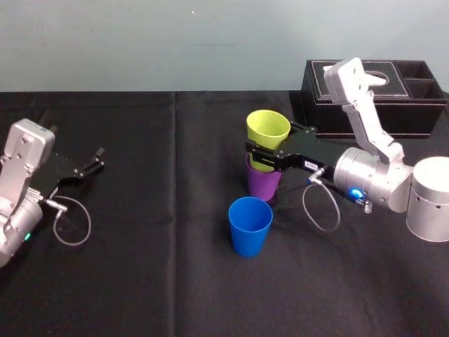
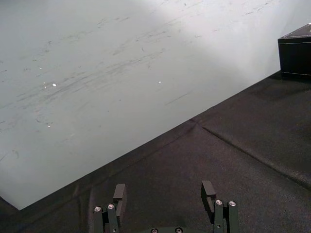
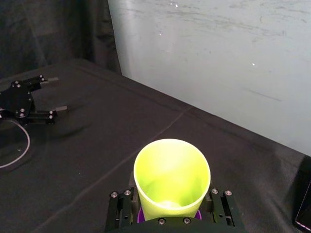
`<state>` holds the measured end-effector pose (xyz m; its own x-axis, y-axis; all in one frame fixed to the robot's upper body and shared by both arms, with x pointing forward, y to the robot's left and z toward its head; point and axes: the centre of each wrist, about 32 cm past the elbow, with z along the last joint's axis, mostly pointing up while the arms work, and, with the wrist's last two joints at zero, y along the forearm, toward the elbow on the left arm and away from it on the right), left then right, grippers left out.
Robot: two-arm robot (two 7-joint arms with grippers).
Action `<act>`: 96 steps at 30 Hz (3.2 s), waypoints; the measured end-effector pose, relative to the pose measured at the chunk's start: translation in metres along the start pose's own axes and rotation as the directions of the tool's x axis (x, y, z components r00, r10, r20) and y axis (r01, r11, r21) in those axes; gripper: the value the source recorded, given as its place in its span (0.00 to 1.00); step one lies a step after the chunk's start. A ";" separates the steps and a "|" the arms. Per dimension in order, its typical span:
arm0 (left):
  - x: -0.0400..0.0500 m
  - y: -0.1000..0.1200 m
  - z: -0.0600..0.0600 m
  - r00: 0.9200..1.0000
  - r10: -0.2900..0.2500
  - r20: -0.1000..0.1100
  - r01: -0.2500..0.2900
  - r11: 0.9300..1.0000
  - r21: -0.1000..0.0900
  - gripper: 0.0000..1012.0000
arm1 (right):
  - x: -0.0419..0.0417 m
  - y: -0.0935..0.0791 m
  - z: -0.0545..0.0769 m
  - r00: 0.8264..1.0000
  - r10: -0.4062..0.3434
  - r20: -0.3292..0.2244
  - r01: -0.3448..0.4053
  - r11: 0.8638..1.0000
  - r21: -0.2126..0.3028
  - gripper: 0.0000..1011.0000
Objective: Stack the three plastic cups sequentially using one hand.
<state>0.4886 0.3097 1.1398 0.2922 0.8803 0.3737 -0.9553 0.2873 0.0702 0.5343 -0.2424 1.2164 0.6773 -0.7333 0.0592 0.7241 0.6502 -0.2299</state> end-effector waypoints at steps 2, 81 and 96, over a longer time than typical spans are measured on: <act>0.0000 0.000 0.000 1.000 0.000 0.000 0.000 1.000 0.000 1.00 | 0.0003 0.000 -0.002 1.000 -0.001 -0.001 0.001 1.000 -0.003 0.72; 0.0000 0.000 0.000 1.000 0.000 0.000 0.000 1.000 0.000 1.00 | -0.0376 -0.095 -0.066 0.999 0.028 0.016 -0.030 0.990 0.138 0.99; 0.0000 0.000 0.000 1.000 0.000 0.000 0.000 1.000 0.000 1.00 | -0.0513 -0.106 -0.099 0.997 0.075 0.023 -0.076 0.995 0.064 0.99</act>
<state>0.4886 0.3097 1.1398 0.2923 0.8803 0.3737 -0.9553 0.2873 0.0702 0.4102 -0.2932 1.1416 0.7321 -0.6782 0.0637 0.6775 0.7154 -0.1710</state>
